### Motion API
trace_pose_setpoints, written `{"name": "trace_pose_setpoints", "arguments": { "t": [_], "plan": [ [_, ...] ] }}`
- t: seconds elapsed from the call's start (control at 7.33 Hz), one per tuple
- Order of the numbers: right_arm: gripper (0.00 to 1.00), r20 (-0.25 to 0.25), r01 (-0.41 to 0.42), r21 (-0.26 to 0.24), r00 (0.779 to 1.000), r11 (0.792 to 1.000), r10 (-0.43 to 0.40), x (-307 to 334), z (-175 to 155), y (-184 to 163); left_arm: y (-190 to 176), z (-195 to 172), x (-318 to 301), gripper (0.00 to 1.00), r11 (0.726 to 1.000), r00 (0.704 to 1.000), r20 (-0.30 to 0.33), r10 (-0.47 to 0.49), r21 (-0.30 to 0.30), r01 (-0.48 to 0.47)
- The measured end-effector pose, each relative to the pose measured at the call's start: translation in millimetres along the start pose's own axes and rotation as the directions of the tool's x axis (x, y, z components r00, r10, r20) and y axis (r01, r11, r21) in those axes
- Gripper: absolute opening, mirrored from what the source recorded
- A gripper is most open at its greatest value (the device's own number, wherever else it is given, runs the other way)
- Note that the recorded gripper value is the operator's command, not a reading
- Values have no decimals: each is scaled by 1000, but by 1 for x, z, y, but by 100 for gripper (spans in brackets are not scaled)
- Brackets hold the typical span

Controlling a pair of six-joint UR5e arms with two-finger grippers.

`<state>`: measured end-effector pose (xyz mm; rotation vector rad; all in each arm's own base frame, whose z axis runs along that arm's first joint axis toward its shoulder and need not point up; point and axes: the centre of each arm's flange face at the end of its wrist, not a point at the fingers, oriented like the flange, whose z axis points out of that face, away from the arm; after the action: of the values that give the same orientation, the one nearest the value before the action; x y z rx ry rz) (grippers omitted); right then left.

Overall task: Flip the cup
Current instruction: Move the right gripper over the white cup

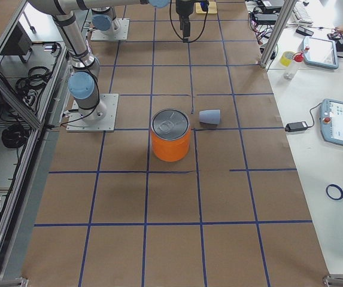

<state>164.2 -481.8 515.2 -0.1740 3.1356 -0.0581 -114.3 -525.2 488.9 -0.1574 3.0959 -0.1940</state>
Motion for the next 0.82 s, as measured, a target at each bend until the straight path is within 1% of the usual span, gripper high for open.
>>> {"name": "trace_pose_setpoints", "arguments": {
  "t": [0.41,0.82],
  "plan": [
    [100,6,-4,37,1000,999,4,-1,-2,-4,8,6,-1,100,1000,1000,4,-8,-29,8],
    [100,8,-22,61,1000,998,22,2,2,-13,13,5,-1,100,1000,1000,2,-11,-28,11]
  ]
}}
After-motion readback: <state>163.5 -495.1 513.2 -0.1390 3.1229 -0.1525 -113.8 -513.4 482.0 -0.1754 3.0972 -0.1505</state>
